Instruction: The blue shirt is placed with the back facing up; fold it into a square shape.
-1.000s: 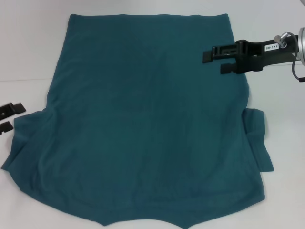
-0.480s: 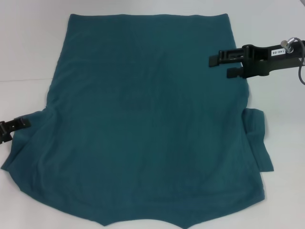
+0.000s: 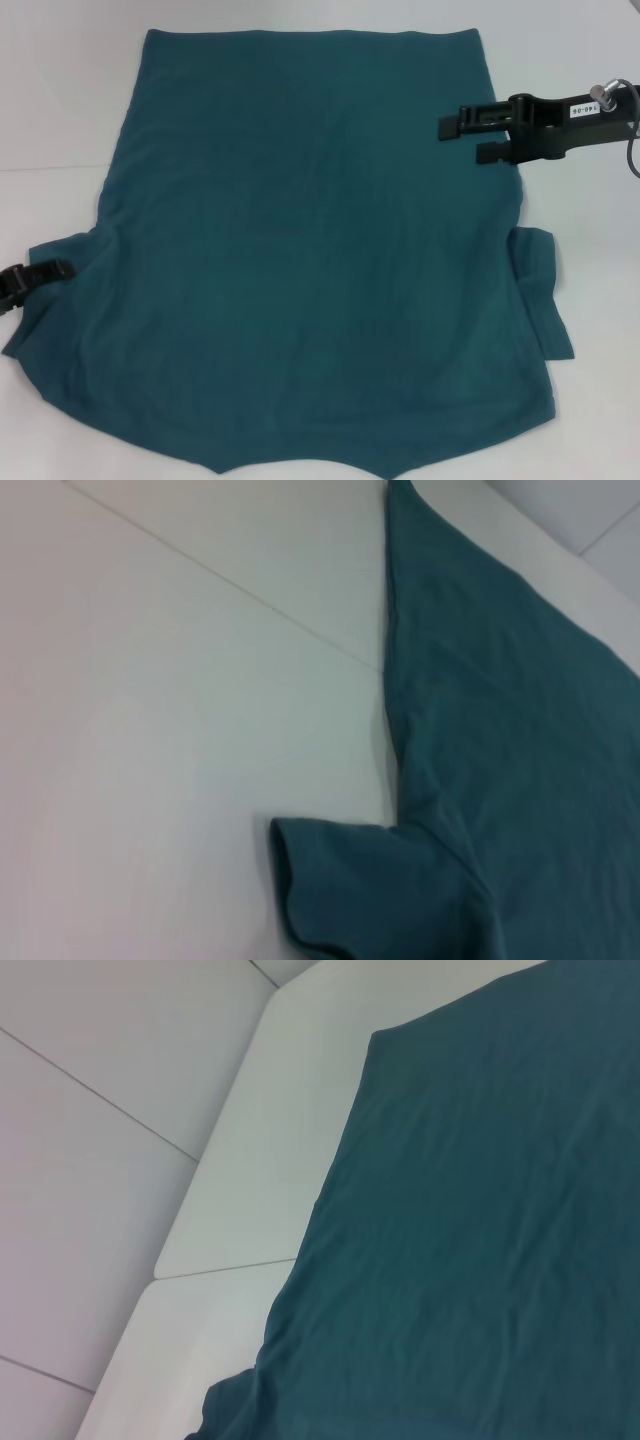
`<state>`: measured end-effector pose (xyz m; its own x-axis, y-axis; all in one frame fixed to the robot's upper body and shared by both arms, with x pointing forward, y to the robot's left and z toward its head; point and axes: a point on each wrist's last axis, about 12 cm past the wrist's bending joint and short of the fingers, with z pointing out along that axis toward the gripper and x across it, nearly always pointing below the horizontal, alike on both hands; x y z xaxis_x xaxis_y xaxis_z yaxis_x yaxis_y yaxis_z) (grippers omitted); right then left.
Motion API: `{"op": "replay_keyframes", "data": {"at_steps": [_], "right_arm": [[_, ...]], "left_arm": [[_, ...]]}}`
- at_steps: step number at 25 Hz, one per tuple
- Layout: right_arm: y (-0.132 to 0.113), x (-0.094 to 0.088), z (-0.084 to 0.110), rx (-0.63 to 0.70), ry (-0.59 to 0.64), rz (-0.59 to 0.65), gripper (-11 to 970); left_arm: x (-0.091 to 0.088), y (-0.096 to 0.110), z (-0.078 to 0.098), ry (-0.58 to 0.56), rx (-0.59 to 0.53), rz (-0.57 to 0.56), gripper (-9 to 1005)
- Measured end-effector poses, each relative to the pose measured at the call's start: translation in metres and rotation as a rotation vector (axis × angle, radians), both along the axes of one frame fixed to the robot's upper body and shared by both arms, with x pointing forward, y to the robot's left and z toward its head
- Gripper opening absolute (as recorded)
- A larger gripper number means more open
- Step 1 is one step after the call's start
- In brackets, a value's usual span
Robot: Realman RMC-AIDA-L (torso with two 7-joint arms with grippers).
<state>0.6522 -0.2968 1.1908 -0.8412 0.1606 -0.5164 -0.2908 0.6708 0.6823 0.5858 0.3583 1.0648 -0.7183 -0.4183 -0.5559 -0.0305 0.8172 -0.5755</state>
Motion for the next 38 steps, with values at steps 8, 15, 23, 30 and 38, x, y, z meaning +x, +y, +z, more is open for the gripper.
{"op": "replay_keyframes", "data": {"at_steps": [8, 15, 23, 30, 38], "right_arm": [[-0.001, 0.0, 0.0, 0.006, 0.0, -0.005, 944], [-0.004, 0.0, 0.001, 0.012, -0.001, -0.015, 944], [-0.004, 0.0, 0.001, 0.018, -0.001, -0.02, 944], [-0.004, 0.0, 0.001, 0.019, 0.001, -0.021, 944], [-0.004, -0.001, 0.001, 0.019, 0.003, -0.021, 943]], "left_arm": [[0.002, -0.004, -0.001, 0.006, 0.01, -0.005, 788], [0.003, -0.004, 0.0, 0.008, 0.006, 0.001, 617], [0.002, -0.004, -0.001, 0.017, 0.021, -0.01, 388], [0.005, -0.002, 0.005, 0.034, 0.104, -0.05, 50], [0.02, -0.001, 0.031, 0.029, 0.249, -0.09, 7]]}}
